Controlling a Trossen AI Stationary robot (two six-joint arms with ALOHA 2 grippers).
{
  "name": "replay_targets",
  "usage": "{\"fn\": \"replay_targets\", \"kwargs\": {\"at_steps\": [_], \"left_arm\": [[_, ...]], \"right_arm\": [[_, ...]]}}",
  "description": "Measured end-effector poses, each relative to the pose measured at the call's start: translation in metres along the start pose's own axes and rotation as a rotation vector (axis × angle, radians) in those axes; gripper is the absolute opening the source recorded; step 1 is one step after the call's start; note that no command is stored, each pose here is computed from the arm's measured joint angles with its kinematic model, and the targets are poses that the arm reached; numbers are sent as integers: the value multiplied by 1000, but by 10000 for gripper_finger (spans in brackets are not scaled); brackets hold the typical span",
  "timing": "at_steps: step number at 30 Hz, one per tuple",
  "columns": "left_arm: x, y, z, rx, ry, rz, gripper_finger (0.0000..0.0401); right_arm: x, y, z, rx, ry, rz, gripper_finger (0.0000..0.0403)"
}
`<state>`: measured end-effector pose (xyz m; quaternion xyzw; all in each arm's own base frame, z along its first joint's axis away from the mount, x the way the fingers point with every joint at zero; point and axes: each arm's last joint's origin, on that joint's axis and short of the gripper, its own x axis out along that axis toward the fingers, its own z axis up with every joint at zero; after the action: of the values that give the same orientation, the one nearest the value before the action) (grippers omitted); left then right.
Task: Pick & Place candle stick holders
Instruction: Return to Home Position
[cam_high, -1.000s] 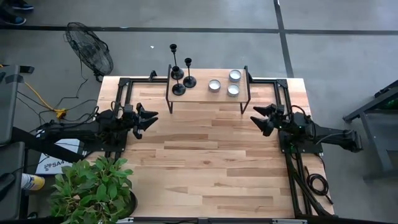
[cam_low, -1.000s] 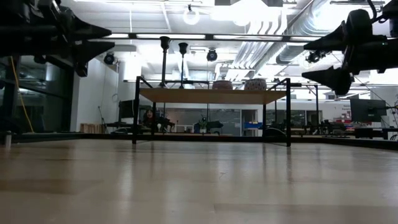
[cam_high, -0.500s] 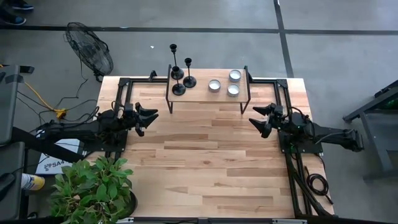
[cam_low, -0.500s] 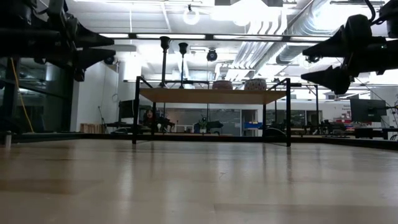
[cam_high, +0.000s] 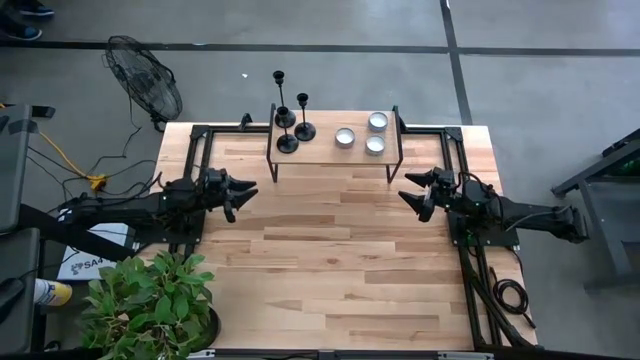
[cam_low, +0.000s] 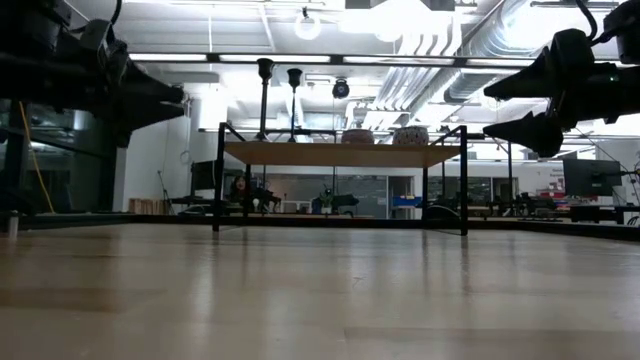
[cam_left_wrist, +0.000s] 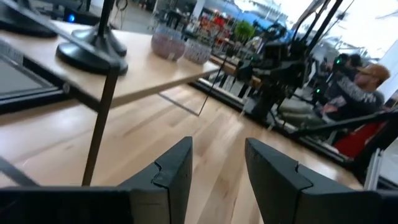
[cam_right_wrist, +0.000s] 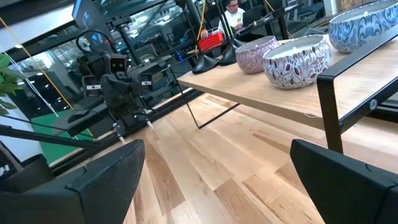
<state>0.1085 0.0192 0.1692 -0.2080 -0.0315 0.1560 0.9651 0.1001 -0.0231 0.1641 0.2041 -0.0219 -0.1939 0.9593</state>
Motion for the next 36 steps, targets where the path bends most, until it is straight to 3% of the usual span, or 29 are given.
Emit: {"fn": "replay_targets", "kwargs": {"at_steps": [15, 36], "left_arm": [[-1, 5, -10, 23, 106, 48, 145], [-1, 5, -11, 24, 110, 50, 145]], "right_arm": [[0, 0, 0, -2, 0, 0, 399], [0, 0, 0, -2, 0, -1, 399]]}}
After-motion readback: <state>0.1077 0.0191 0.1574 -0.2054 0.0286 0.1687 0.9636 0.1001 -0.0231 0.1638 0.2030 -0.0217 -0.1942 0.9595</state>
